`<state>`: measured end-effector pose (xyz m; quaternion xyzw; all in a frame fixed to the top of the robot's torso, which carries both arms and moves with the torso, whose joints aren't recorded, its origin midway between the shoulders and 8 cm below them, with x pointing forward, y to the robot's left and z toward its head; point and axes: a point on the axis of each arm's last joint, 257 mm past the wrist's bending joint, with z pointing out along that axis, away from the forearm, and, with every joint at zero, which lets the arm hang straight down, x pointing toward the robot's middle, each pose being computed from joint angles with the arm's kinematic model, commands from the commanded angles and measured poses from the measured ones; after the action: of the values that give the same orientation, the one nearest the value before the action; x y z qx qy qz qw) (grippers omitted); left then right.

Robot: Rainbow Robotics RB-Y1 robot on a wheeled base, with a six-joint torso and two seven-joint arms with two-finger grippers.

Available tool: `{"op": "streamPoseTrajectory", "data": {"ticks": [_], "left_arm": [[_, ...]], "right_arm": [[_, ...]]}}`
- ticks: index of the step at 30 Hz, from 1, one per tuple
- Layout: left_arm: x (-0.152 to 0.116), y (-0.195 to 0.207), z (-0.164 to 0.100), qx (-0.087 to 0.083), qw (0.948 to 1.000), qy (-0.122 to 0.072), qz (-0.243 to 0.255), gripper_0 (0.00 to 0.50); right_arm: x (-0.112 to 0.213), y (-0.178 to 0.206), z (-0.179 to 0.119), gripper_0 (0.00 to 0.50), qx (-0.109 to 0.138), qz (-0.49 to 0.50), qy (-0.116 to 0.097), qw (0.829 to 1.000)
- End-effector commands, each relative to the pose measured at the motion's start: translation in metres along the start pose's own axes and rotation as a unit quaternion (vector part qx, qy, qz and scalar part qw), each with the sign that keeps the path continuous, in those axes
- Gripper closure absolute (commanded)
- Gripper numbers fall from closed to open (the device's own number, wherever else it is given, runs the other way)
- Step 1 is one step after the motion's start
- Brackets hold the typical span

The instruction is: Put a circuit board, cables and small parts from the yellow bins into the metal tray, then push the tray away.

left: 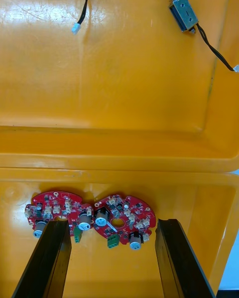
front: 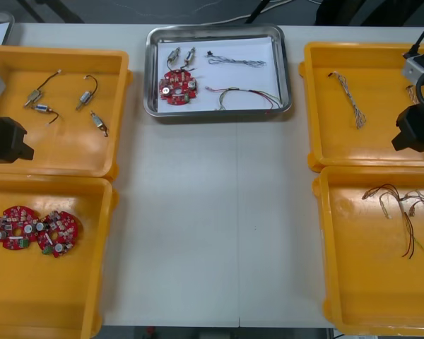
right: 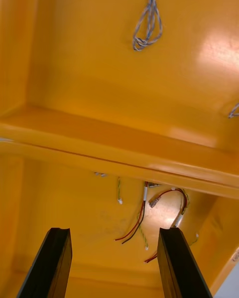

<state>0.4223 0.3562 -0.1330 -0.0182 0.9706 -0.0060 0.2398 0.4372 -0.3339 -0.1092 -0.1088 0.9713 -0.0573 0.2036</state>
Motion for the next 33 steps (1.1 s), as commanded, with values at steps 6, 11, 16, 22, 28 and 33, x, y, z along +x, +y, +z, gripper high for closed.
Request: {"op": "streamPoseTrajectory", "data": {"ticks": [6,11,16,22,28,33], "left_arm": [[-0.007,0.017,-0.014,-0.024,0.9987,-0.017,0.043,0.0],[-0.007,0.017,-0.014,-0.024,0.9987,-0.017,0.043,0.0],[-0.007,0.017,-0.014,-0.024,0.9987,-0.017,0.043,0.0],[-0.007,0.017,-0.014,-0.024,0.9987,-0.017,0.043,0.0],[-0.007,0.017,-0.014,-0.024,0.9987,-0.017,0.043,0.0],[-0.007,0.017,-0.014,-0.024,0.9987,-0.017,0.043,0.0]], "right_arm": [[0.016,-0.057,-0.003,0.0,0.037,0.1,0.006,0.994],[0.022,-0.068,0.004,0.0,0.038,0.123,0.0,0.992],[0.026,-0.074,0.01,0.0,0.029,0.146,-0.012,0.989],[0.031,-0.075,0.015,0.0,0.027,0.158,-0.01,0.987],[0.031,-0.072,0.019,0.0,0.006,0.18,-0.007,0.984],[0.031,-0.062,0.022,0.0,-0.012,0.184,-0.004,0.983]]}}
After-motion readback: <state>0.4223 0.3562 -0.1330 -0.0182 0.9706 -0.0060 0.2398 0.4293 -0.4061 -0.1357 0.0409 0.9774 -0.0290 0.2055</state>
